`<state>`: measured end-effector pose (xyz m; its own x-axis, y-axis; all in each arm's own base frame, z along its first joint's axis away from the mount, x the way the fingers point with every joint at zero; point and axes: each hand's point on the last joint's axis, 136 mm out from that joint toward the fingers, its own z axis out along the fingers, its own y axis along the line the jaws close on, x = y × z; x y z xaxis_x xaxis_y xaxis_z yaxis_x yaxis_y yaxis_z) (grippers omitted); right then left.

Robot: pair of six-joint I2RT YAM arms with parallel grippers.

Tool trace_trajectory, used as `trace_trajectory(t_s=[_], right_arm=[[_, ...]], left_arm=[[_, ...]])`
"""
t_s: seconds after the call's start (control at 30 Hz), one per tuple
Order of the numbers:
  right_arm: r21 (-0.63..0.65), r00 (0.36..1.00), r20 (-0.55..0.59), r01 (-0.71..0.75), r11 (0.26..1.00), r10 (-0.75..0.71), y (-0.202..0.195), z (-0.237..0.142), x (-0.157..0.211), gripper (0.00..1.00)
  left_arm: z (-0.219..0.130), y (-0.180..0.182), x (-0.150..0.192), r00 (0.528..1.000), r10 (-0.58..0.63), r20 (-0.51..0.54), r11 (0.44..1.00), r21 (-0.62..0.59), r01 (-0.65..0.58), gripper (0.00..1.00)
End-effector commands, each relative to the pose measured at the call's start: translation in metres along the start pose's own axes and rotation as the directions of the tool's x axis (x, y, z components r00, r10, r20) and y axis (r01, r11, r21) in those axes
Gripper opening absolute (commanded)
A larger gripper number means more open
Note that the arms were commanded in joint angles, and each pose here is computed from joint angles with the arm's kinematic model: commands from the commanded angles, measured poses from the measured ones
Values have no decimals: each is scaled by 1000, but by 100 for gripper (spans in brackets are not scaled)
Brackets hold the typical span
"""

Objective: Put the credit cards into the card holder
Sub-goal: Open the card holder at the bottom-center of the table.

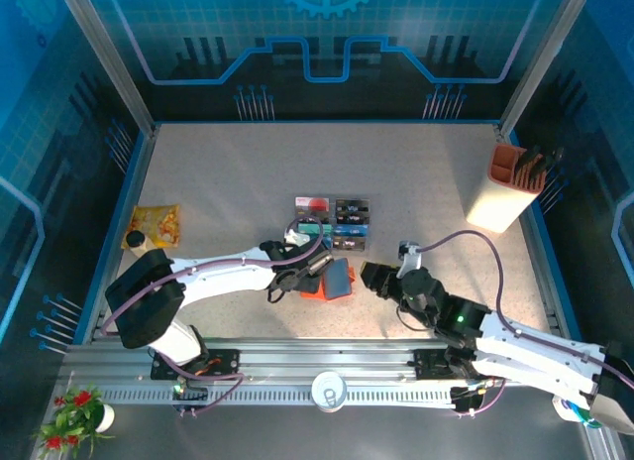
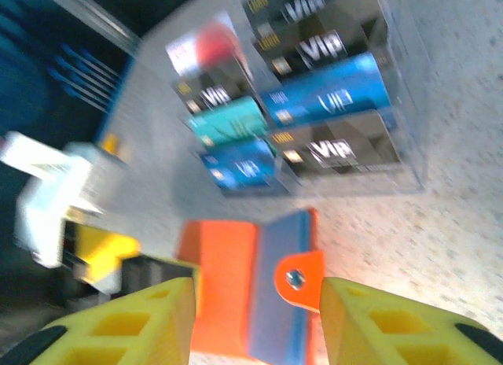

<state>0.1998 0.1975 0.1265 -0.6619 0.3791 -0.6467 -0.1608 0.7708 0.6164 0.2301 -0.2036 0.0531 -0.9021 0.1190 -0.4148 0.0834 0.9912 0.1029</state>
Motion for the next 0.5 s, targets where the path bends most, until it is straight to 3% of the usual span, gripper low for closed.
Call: trace_trajectory(t_s=[0.0,0.13,0.47], right_arm=[[38,986,-138,105,994,-99,-1,7,19,42],[21,962,-226,164,986,-155,13,26,32,36],[36,936,-294,216,976,-196,20,58,44,30]], left_arm=[[-8,2,-10,999,1,43,1000,14,-2,99],[-10,1,-12,999,-4,52,1000,21,3,99],[-7,0,-12,999,-1,52,1000,19,0,99]])
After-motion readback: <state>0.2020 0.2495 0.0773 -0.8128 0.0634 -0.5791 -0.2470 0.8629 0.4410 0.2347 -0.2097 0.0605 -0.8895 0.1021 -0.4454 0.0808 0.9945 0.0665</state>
